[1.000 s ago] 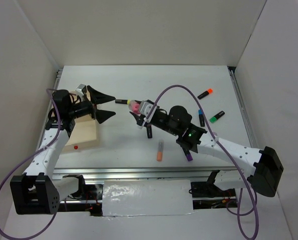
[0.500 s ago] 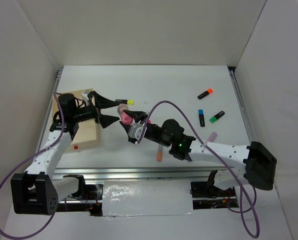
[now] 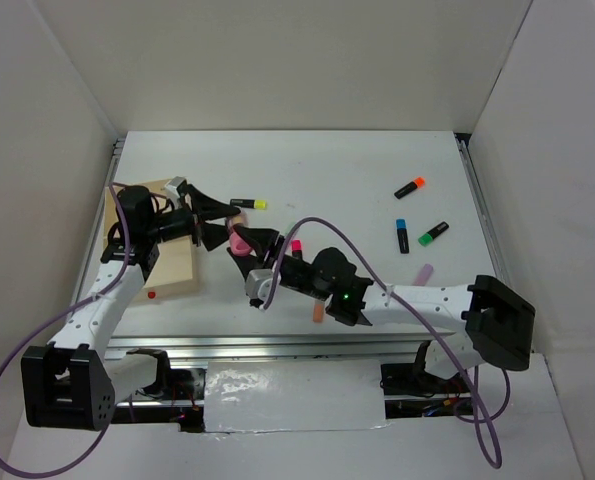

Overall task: Sort the stationery into containers
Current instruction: Pass the stationery from the right arm to the left

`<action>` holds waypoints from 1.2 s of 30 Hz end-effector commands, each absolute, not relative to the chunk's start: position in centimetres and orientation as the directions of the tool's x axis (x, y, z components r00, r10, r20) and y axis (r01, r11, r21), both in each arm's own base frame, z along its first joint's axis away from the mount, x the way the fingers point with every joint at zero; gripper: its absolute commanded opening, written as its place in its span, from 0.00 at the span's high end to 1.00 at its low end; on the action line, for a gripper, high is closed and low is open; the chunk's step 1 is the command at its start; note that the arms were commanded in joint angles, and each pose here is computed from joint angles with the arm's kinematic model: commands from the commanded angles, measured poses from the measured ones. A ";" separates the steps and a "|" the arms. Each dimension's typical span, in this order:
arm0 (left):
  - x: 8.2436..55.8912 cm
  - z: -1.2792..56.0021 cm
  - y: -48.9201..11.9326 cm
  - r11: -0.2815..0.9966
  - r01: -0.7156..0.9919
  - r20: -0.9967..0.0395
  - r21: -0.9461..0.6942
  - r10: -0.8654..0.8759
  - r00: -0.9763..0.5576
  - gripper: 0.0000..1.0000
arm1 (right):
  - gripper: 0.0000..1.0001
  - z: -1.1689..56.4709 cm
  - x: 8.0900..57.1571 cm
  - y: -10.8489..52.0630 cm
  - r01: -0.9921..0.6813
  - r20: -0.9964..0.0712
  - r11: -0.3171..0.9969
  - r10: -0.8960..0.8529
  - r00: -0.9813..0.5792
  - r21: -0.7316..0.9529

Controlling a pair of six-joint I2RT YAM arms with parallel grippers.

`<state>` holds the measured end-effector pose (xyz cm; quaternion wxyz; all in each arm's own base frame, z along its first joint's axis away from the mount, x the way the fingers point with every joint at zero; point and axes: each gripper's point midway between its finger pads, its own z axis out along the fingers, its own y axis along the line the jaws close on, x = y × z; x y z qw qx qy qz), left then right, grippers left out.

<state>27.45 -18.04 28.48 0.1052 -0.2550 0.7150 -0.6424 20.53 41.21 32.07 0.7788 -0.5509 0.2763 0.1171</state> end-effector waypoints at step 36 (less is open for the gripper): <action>25.0 29.9 -17.8 0.099 0.010 -0.051 -0.995 -0.422 -0.905 1.00 | 0.43 30.0 20.5 40.6 -0.338 -0.405 0.351 -0.139 0.904 -0.873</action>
